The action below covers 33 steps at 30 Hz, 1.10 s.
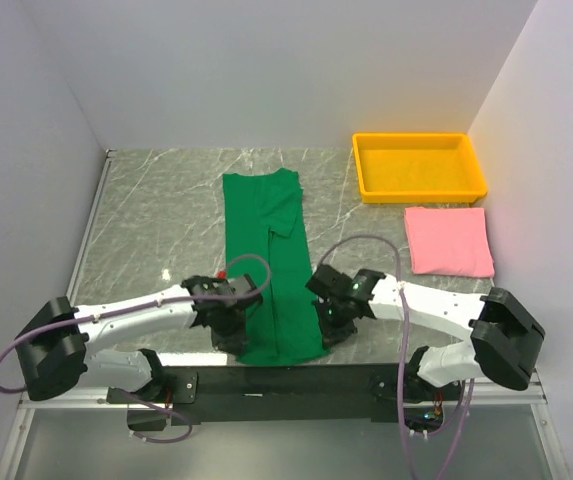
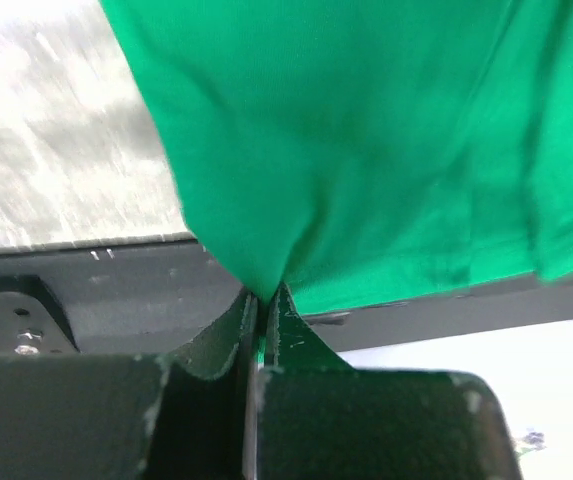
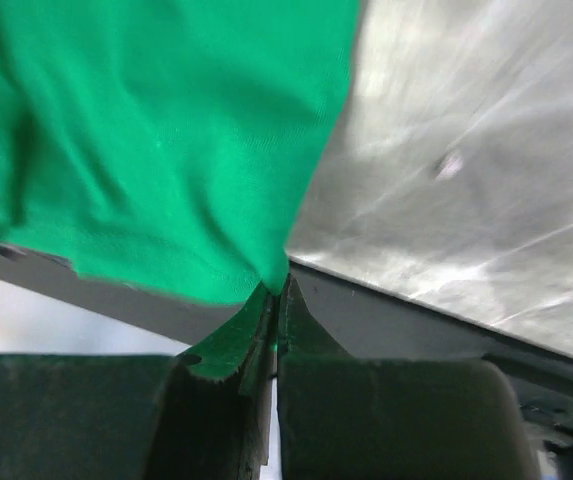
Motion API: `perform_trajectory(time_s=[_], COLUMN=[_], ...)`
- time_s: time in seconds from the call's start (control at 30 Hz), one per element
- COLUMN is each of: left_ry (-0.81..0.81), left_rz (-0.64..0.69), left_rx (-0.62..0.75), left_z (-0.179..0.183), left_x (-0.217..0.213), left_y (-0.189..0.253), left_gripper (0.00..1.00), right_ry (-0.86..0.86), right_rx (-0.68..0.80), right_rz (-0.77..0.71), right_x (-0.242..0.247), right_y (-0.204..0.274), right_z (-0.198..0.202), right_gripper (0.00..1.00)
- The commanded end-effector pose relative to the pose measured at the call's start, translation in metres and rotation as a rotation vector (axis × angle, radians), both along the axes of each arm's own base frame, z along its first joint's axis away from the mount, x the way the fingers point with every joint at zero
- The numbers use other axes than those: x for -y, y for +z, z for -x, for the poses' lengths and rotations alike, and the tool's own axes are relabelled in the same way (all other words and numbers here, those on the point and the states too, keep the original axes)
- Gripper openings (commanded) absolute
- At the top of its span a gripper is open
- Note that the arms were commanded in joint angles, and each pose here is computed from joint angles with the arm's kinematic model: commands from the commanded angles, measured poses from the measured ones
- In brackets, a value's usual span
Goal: Fold and stack the t-shirts
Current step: Fold the tshirt
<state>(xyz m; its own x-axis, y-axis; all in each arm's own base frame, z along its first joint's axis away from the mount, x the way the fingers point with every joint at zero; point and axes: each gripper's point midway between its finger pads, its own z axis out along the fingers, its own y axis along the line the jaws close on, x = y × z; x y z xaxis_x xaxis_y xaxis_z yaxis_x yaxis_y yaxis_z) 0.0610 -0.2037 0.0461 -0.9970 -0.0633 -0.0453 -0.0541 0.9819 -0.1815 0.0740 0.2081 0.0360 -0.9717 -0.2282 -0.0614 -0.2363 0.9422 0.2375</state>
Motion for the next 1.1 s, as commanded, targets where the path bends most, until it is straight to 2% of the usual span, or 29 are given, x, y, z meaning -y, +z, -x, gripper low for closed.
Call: perform_trajectory(time_s=[0.0, 0.17, 0.23, 0.27, 0.3, 0.47, 0.7, 1.07], left_ry=[0.028, 0.058, 0.034, 0.04, 0.051, 0.078, 0.128, 0.176], left_rz=[0.058, 0.1, 0.074, 0.094, 0.036, -0.006, -0.085, -0.106], left_rx=[0.082, 0.225, 0.244, 0.283, 0.302, 0.394, 0.42, 0.423], left_z=[-0.043, -0.125, -0.145, -0.164, -0.178, -0.238, -0.28, -0.305], left_x=[0.006, 0.002, 0.0, 0.004, -0.002, -0.011, -0.029, -0.042], left_y=[0.022, 0.05, 0.052, 0.066, 0.06, 0.074, 0.061, 0.03], left_gripper=[0.01, 0.01, 0.01, 0.01, 0.01, 0.01, 0.01, 0.01], right_ry=[-0.018, -0.054, -0.054, -0.053, -0.038, -0.036, -0.062, -0.07], right_rx=[0.123, 0.271, 0.305, 0.315, 0.318, 0.384, 0.419, 0.441], right_rz=[-0.018, -0.036, -0.032, -0.031, -0.01, -0.006, -0.003, -0.011], right_x=[-0.006, -0.02, -0.026, -0.028, -0.03, -0.042, -0.043, -0.046], right_y=[0.026, 0.062, 0.071, 0.074, 0.07, 0.083, 0.08, 0.063], right_z=[-0.048, -0.126, -0.156, -0.164, -0.173, -0.219, -0.257, -0.291], right_gripper=[0.0, 0.0, 0.0, 0.0, 0.0, 0.0, 0.0, 0.0])
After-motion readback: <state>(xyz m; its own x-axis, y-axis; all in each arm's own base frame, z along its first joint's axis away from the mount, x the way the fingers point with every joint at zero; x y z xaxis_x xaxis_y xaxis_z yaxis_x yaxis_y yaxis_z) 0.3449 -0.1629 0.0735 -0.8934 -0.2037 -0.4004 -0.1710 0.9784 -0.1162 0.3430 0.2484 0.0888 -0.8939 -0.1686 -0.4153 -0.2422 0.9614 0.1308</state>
